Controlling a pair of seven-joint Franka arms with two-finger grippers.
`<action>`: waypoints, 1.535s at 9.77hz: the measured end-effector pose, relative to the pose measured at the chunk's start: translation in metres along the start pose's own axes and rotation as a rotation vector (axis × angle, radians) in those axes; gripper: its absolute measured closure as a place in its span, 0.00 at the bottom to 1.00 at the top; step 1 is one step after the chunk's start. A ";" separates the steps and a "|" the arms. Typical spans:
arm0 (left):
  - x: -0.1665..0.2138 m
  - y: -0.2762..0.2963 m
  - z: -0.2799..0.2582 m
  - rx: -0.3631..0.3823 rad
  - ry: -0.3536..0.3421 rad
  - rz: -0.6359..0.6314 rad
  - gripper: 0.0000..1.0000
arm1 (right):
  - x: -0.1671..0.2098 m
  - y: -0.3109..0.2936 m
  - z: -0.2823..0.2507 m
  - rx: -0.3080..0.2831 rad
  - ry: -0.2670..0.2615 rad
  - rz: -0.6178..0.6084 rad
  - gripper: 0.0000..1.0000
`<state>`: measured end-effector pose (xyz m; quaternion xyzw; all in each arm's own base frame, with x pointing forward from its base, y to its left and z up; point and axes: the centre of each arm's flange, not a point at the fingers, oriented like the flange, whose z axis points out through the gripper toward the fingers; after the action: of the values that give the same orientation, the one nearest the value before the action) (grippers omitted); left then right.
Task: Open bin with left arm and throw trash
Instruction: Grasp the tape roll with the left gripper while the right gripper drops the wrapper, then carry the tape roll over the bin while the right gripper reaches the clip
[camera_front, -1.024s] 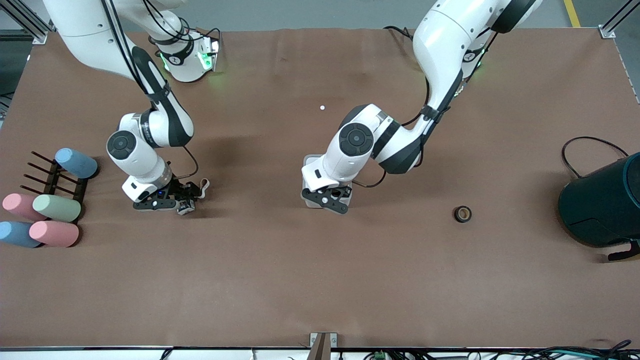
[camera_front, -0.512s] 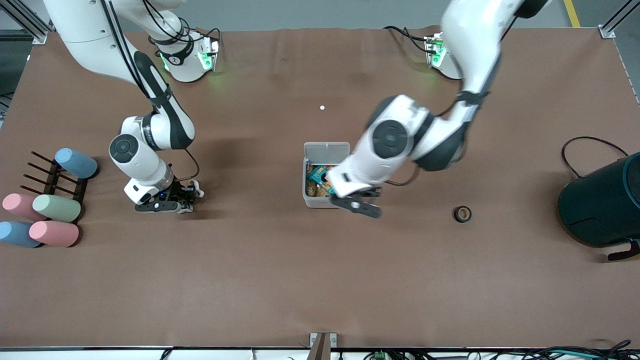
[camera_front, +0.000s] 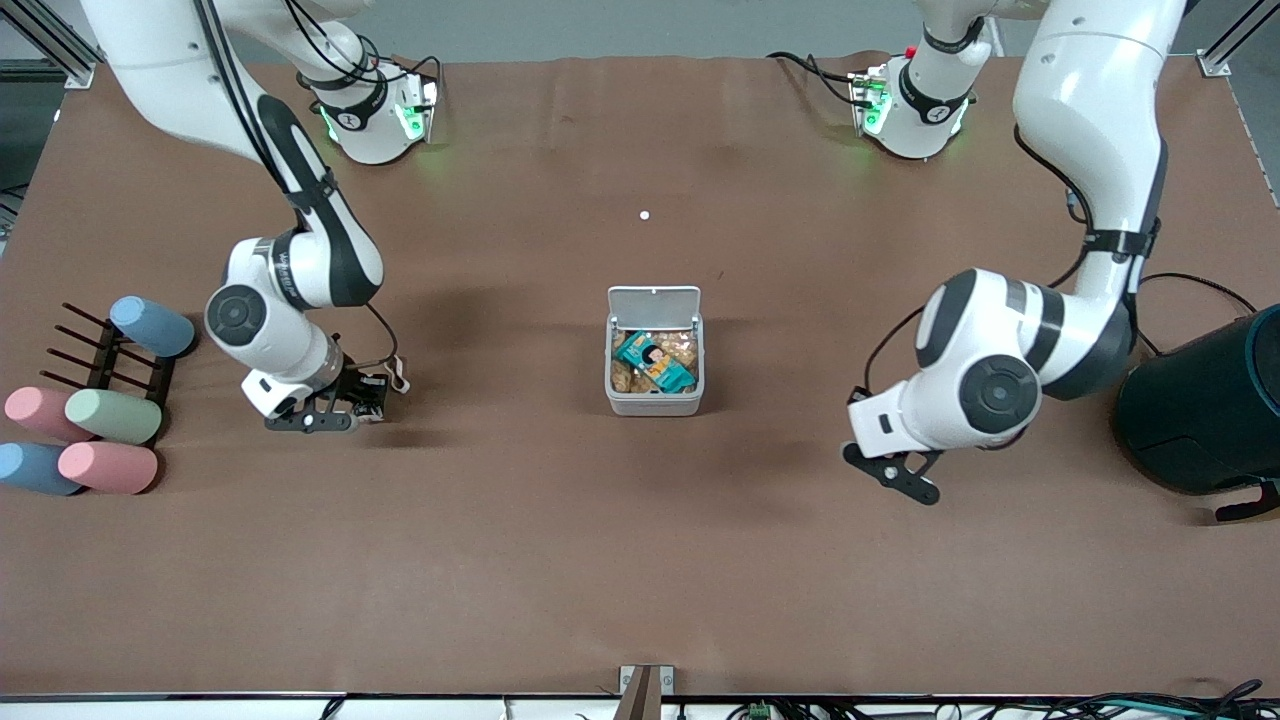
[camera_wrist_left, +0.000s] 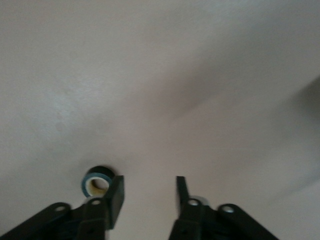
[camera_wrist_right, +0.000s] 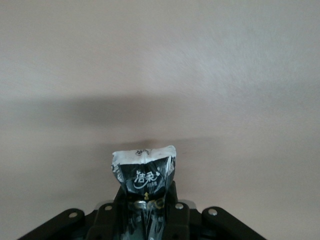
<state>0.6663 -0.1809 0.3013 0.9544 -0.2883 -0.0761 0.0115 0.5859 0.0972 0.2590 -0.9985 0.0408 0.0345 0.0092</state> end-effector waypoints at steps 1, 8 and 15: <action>-0.007 -0.015 0.016 -0.003 0.008 0.017 0.31 | 0.009 -0.035 -0.051 0.039 -0.028 0.063 0.68; -0.076 -0.084 0.117 -0.014 0.073 0.015 0.00 | -0.063 -0.332 -0.121 0.292 0.102 0.290 0.69; -0.084 -0.076 0.131 -0.010 0.082 0.026 0.48 | -0.087 -0.370 -0.047 0.210 0.060 0.226 0.70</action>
<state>0.6192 -0.0688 0.1789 0.9529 -0.2994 -0.0381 0.0289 0.5330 0.4719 0.3175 -0.9817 0.1566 0.0008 0.1084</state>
